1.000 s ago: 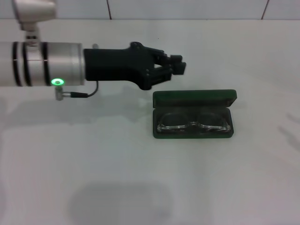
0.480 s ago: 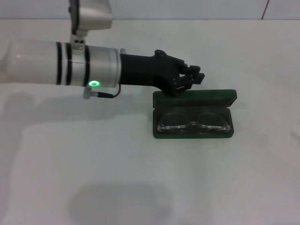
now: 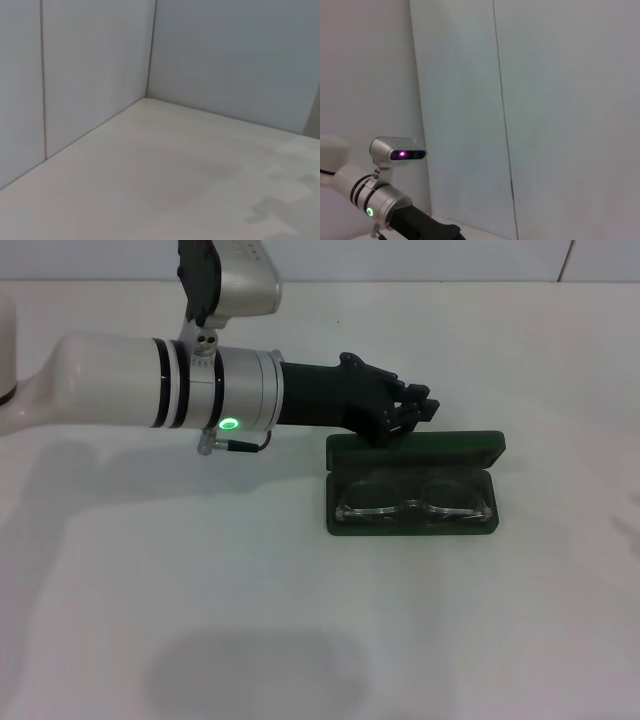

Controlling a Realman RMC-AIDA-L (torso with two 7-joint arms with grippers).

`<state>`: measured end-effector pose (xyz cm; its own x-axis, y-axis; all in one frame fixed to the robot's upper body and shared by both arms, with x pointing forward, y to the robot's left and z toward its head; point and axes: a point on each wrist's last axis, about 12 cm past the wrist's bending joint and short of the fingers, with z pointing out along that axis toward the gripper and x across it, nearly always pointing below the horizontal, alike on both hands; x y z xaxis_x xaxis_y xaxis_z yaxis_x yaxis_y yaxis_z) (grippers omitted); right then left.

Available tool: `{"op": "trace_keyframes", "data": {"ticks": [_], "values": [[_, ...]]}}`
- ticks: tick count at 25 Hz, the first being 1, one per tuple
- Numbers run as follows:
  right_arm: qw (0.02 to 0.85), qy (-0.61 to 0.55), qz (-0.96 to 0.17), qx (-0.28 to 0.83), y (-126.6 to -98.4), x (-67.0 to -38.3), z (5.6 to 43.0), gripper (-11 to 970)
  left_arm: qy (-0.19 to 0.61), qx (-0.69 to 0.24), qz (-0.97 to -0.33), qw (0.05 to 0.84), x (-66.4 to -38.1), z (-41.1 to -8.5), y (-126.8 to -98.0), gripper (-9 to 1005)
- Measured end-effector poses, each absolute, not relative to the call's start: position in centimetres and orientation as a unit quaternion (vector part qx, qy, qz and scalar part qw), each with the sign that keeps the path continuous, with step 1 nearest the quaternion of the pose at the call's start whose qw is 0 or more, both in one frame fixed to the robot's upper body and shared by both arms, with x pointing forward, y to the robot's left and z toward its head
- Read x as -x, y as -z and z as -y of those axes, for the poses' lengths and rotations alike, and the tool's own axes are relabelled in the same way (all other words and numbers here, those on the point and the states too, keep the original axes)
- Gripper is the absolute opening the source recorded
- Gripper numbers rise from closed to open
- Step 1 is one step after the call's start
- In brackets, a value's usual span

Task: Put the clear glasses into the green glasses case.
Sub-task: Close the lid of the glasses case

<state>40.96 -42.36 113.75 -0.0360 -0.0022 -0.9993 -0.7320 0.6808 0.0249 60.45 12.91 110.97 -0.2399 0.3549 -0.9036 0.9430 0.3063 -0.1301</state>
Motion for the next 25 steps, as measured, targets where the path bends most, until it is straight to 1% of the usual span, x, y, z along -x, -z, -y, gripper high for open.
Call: {"op": "trace_keyframes", "data": {"ticks": [25], "values": [[0.645,-0.293,-0.652,0.271,-112.75,-41.51,41.8,366,0.356,-0.456,-0.712,0.399,-60.3,-13.04,-110.05,163]]}}
